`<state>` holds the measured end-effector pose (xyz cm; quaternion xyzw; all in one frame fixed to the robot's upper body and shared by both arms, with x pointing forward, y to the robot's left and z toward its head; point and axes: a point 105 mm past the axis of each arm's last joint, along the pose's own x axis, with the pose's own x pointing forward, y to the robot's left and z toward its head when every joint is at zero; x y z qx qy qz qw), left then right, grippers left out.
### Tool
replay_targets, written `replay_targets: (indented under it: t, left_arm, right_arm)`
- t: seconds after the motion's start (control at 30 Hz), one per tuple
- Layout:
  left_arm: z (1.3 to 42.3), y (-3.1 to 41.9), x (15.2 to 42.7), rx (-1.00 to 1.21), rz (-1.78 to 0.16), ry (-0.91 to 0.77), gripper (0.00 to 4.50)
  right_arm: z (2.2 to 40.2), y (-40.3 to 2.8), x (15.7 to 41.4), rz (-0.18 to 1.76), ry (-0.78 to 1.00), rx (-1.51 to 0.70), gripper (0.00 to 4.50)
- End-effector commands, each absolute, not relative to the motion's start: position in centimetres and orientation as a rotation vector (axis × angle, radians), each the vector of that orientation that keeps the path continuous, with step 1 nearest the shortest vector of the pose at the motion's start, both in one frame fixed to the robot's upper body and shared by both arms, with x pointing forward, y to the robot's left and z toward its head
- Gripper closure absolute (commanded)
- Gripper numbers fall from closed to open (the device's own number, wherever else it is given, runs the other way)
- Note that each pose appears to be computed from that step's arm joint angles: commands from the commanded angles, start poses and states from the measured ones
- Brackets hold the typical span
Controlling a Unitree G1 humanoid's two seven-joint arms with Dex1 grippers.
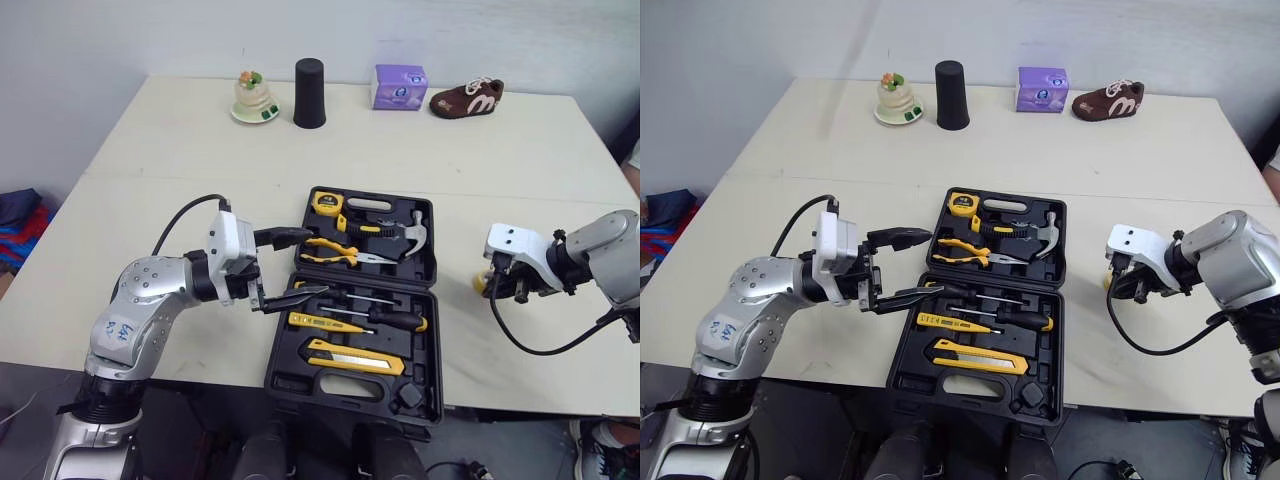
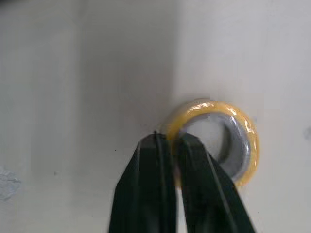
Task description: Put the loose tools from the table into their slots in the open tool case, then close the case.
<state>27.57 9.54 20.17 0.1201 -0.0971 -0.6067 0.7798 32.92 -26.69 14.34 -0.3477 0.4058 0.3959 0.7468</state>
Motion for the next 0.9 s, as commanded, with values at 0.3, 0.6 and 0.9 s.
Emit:
replay_targets:
  t: [0.3, 0.6, 0.9]
  left_arm:
    - [19.9, 9.7, 25.6, 0.394, -1.513, -0.227, 0.0]
    - [18.0, 9.8, 24.5, 0.459, -1.617, -0.22, 0.0]
    - [16.8, 9.5, 22.9, 0.408, -1.716, -0.123, 0.0]
  right_arm:
    - [20.1, -20.8, 26.8, 1.3, 0.66, -0.868, 4.43]
    - [17.7, -13.0, 19.1, 1.682, 0.626, -0.77, 4.43]
    - [14.1, -12.7, 17.9, 1.716, 0.752, -0.773, 4.43]
